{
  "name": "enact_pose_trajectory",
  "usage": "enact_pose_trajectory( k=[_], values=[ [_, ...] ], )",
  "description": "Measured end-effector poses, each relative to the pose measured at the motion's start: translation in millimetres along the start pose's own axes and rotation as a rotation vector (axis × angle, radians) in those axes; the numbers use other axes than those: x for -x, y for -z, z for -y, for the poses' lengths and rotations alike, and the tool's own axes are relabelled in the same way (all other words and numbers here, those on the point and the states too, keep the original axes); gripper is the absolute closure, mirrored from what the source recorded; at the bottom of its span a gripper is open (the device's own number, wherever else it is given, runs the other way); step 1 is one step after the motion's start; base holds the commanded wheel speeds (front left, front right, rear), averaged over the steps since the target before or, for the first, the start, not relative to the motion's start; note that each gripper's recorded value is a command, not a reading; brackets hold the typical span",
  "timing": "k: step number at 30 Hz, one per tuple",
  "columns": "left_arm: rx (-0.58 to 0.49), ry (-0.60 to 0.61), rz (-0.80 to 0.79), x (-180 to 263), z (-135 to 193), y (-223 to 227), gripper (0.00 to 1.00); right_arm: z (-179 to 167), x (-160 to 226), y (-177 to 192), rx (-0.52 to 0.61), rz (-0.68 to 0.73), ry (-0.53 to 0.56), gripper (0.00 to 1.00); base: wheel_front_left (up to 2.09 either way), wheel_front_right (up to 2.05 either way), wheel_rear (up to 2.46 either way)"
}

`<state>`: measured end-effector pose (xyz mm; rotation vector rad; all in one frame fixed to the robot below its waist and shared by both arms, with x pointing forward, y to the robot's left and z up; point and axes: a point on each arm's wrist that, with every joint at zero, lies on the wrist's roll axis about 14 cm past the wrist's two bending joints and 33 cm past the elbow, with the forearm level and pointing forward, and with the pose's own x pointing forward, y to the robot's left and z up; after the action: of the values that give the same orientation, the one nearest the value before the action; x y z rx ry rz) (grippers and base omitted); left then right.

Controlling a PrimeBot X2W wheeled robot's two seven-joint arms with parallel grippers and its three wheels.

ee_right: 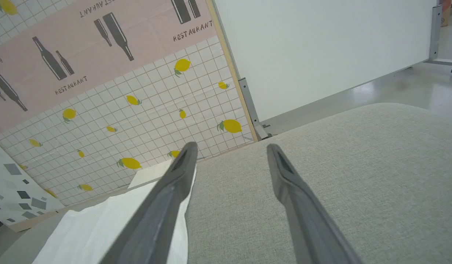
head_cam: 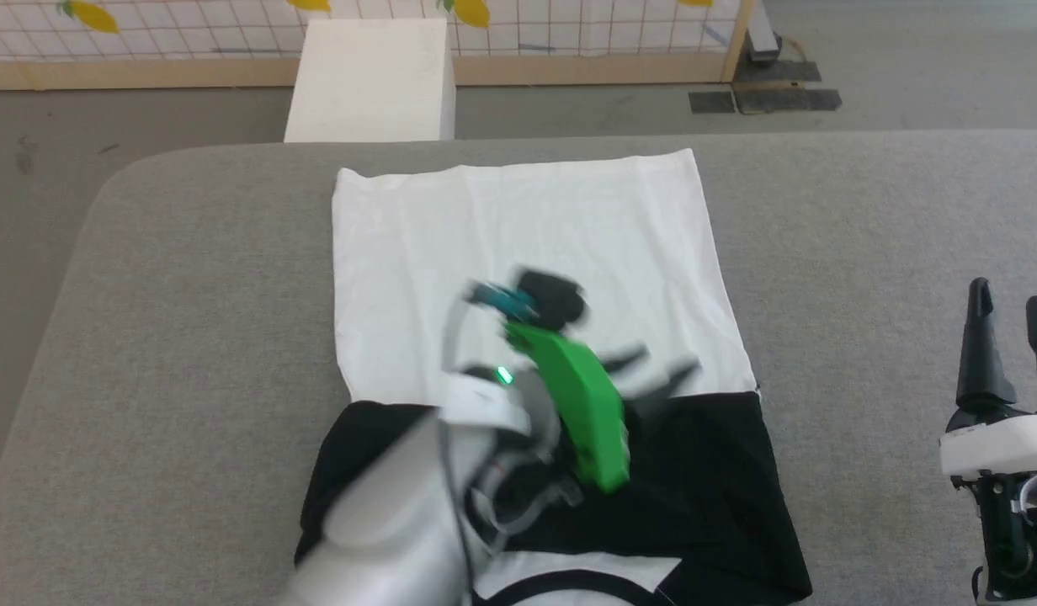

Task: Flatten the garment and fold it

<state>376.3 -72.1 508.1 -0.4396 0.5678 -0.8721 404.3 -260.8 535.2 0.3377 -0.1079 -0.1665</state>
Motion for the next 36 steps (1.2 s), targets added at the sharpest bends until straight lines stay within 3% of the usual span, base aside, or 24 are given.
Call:
enact_pose_trajectory(
  k=[3,7,14,22,29,36],
  values=[
    [-0.023,-0.087,0.232,25.9,-25.1,-63.3,0.0,-12.4,-1.7,2.0,-0.002,-0.012,-0.035,0.0,0.0,0.0,0.0],
    [-0.146,-0.317,0.497,85.6,-83.4,-124.0,0.0,-30.5,-3.8,10.9,0.01,-0.058,-0.086,0.0,0.0,0.0,0.0],
    [-0.308,-0.602,0.768,167.6,-144.8,-146.8,0.0,-45.7,-7.7,30.7,0.026,-0.156,-0.128,0.0,0.0,0.0,0.0],
    [-0.371,-0.737,0.858,203.0,-165.5,-144.9,0.0,-63.5,-46.6,53.1,0.084,-0.305,-0.156,0.0,0.0,0.0,0.0],
    [-0.392,-0.761,0.892,199.0,-173.8,-141.5,0.0,-95.5,-116.8,67.2,0.196,-0.417,-0.192,0.0,0.0,0.0,0.0],
    [-0.364,-0.772,0.876,183.7,-197.3,-130.4,0.0,-93.3,-181.5,92.0,0.333,-0.602,-0.138,0.0,0.0,0.0,0.0]
  ],
)
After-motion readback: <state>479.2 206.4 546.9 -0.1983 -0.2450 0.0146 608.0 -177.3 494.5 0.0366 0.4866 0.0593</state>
